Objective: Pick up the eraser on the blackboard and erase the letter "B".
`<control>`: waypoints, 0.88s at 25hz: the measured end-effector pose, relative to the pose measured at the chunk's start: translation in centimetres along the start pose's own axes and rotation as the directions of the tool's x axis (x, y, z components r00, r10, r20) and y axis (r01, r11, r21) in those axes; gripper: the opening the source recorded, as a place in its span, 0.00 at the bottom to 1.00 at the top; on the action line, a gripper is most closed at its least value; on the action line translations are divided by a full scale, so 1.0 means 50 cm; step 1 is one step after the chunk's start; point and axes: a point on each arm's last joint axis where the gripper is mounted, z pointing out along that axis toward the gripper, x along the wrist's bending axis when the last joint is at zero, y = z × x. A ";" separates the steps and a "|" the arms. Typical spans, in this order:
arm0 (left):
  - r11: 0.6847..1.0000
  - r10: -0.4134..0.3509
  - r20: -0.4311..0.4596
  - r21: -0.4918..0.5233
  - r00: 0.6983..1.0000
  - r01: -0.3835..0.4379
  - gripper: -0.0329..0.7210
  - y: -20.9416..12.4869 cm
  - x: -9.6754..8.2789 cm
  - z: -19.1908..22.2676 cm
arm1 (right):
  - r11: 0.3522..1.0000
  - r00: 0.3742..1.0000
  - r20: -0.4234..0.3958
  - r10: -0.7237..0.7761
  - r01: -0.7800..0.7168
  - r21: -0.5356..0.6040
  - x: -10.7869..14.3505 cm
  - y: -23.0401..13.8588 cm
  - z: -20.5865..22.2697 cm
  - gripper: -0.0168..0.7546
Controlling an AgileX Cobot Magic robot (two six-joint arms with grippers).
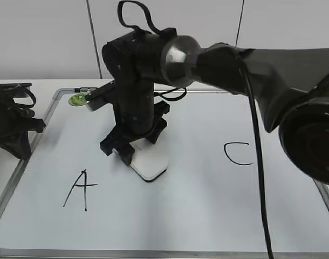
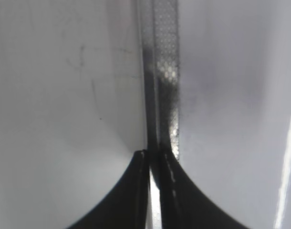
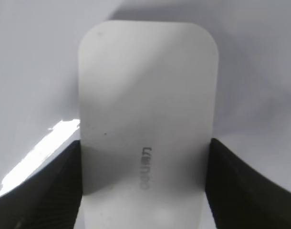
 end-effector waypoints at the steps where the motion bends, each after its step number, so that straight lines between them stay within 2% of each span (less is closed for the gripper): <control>1: 1.000 0.000 0.000 0.000 1.000 0.000 0.06 0.000 0.000 0.000 | 1.000 1.000 0.009 0.000 0.000 -0.011 -0.004 0.005 -0.012 0.73; 7: 1.000 0.000 0.000 -0.002 1.000 0.000 0.06 0.000 0.000 0.000 | 0.991 0.997 0.047 0.064 -0.058 -0.124 -0.075 0.016 -0.106 0.73; 17: 1.000 0.001 -0.002 -0.002 1.000 -0.001 0.06 0.000 0.000 0.000 | 0.956 0.969 0.093 0.228 -0.205 -0.211 -0.233 -0.031 -0.210 0.73; 22: 1.000 0.002 -0.003 -0.002 1.000 -0.002 0.06 0.000 0.000 0.000 | 0.938 0.955 0.105 0.278 -0.247 -0.241 -0.274 -0.063 -0.257 0.73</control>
